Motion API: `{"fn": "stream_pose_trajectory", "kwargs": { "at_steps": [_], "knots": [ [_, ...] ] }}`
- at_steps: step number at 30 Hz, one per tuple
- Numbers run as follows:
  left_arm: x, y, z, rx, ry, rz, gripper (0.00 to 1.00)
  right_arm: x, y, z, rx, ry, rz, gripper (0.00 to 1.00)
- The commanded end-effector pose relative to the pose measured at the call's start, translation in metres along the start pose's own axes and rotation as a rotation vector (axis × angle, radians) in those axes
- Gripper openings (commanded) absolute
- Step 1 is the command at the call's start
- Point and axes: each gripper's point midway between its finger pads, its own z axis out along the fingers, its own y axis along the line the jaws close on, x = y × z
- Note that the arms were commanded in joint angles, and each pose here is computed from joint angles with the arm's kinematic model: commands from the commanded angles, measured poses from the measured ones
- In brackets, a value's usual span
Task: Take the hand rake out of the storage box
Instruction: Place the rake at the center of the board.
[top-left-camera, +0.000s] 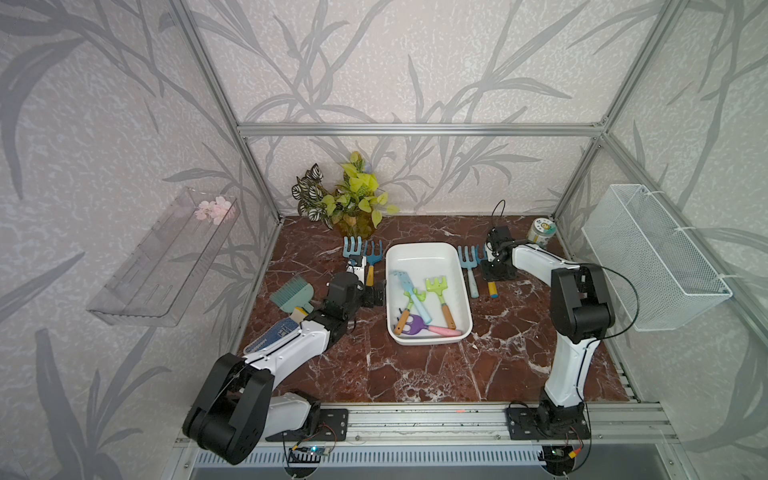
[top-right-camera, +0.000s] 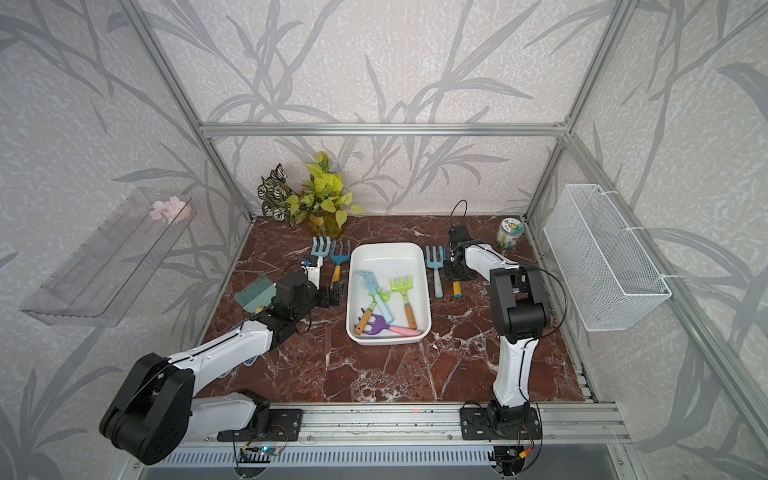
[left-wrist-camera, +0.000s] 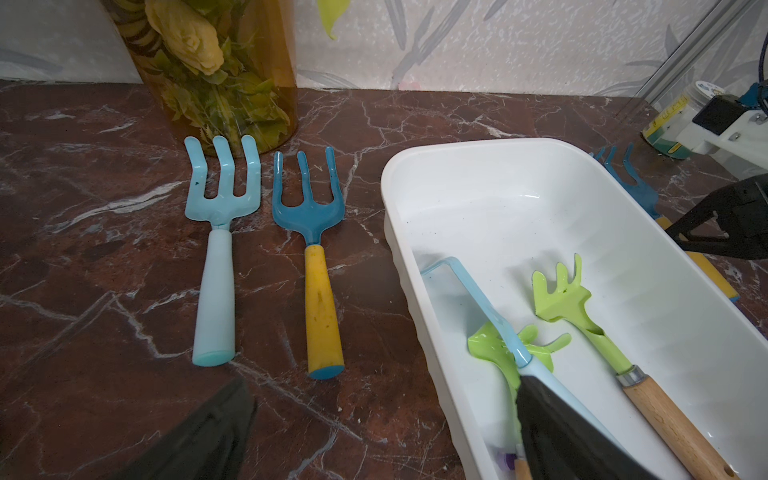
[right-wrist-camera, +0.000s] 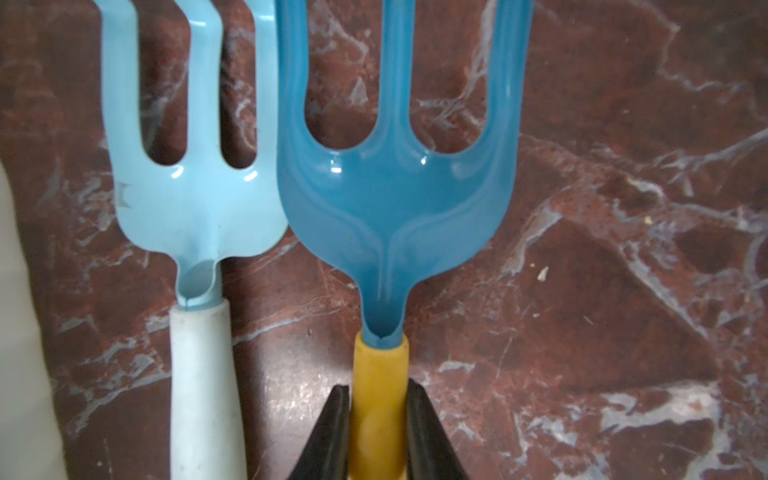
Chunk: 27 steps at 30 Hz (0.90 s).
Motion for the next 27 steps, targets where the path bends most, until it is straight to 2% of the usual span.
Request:
{"fn": "stream_pose_trajectory", "kwargs": {
  "at_steps": [1, 16, 20, 27],
  "knots": [
    [-0.010, -0.005, -0.001, 0.016, -0.020, 0.012, 1.00, -0.002, -0.007, -0.001, 0.024, 0.011, 0.004, 0.13],
    [-0.010, -0.005, -0.002, 0.018, -0.023, 0.014, 1.00, 0.007, -0.010, 0.008, 0.038, 0.054, 0.009, 0.26],
    [-0.010, -0.005, -0.002, 0.018, -0.023, 0.013, 1.00, 0.007, -0.012, 0.003, 0.050, 0.042, 0.010, 0.33],
    [-0.010, -0.005, -0.002, 0.016, -0.022, 0.014, 1.00, 0.003, -0.017, -0.024, 0.058, -0.044, 0.022, 0.52]
  ]
}}
